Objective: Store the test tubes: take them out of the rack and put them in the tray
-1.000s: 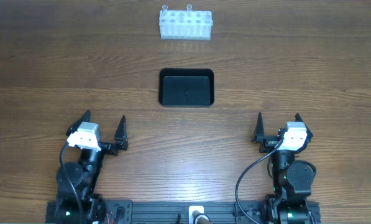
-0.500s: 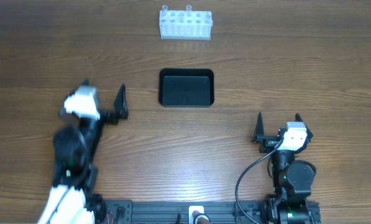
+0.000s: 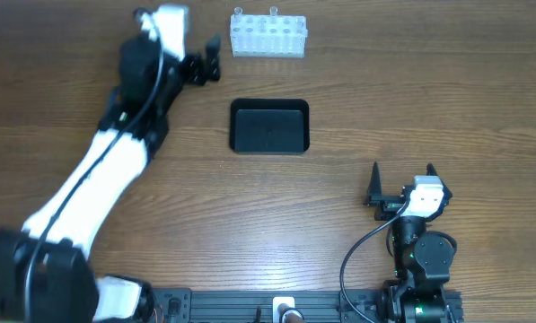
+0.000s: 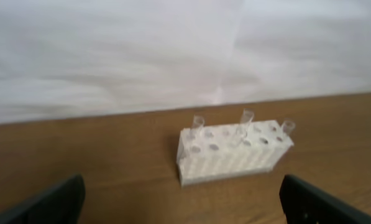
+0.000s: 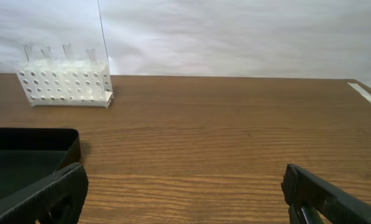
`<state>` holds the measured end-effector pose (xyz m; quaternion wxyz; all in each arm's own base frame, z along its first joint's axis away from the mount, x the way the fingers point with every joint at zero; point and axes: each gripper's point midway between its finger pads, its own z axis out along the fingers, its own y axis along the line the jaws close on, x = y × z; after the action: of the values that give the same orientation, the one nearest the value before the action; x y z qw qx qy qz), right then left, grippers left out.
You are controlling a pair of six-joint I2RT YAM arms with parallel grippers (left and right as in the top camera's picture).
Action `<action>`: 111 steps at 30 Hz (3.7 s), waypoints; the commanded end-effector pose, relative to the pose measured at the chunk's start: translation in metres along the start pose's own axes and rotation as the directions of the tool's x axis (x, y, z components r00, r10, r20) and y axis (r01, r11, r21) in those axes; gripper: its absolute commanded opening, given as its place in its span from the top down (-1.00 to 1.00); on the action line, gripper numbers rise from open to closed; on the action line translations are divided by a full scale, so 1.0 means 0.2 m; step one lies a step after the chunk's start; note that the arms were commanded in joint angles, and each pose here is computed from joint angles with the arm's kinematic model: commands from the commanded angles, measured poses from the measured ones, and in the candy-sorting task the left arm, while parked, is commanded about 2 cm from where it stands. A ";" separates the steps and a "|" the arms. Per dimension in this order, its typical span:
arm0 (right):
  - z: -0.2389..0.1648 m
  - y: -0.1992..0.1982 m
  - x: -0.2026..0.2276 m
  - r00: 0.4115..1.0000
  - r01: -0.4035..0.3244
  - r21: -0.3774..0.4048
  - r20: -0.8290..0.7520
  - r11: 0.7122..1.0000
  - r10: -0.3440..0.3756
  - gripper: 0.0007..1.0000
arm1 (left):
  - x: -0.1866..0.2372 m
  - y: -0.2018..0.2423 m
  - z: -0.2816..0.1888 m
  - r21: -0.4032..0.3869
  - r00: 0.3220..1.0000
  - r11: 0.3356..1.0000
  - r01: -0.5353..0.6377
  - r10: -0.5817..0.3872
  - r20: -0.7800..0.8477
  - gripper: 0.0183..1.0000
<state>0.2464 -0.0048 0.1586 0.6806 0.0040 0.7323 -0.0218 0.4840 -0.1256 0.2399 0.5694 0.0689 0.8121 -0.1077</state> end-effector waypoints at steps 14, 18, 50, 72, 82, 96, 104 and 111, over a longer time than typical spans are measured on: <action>0.00 0.01 0.01 1.000 -0.007 -0.010 0.002 1.000 0.007 -0.98 | 0.05 -0.04 0.66 -0.018 0.990 1.000 -0.019 0.017 -0.142 -1.00; 0.00 0.01 0.01 1.000 -0.007 -0.010 0.002 1.000 0.007 -0.98 | 0.14 -0.04 0.74 -0.030 0.986 0.999 -0.016 0.010 -0.168 -1.00; 0.00 0.01 0.01 1.000 -0.007 -0.010 0.002 1.000 0.007 -0.99 | 0.36 -0.07 0.96 -0.023 0.983 1.000 -0.006 0.001 -0.183 -0.46; 0.00 0.01 0.01 1.000 -0.006 -0.010 0.002 1.000 0.006 -0.99 | 0.35 -0.11 0.96 -0.010 0.985 1.000 -0.010 0.008 -0.175 0.34; 0.00 0.01 0.01 1.000 -0.007 -0.010 0.002 1.000 0.007 -0.99 | 0.35 -0.13 0.96 -0.006 0.985 1.000 -0.011 0.010 -0.175 0.58; 0.00 0.01 0.01 1.000 -0.007 -0.010 0.002 1.000 0.007 -0.99 | 0.35 -0.13 0.96 -0.006 0.985 1.000 -0.011 0.010 -0.172 0.83; 0.00 0.01 0.01 1.000 -0.007 -0.010 0.002 1.000 0.007 -0.98 | 0.30 -0.14 0.95 -0.002 0.988 1.000 -0.016 0.015 -0.155 0.86; 0.00 0.01 0.01 1.000 -0.007 -0.010 0.002 1.000 0.007 -0.99 | 0.03 -0.16 0.83 -0.004 0.997 0.999 -0.039 0.039 -0.062 0.88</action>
<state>0.2464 -0.0048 0.1587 0.6808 0.0039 0.7321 -0.0220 0.6228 -0.1970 0.1122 0.4924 0.0849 0.8615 -0.0905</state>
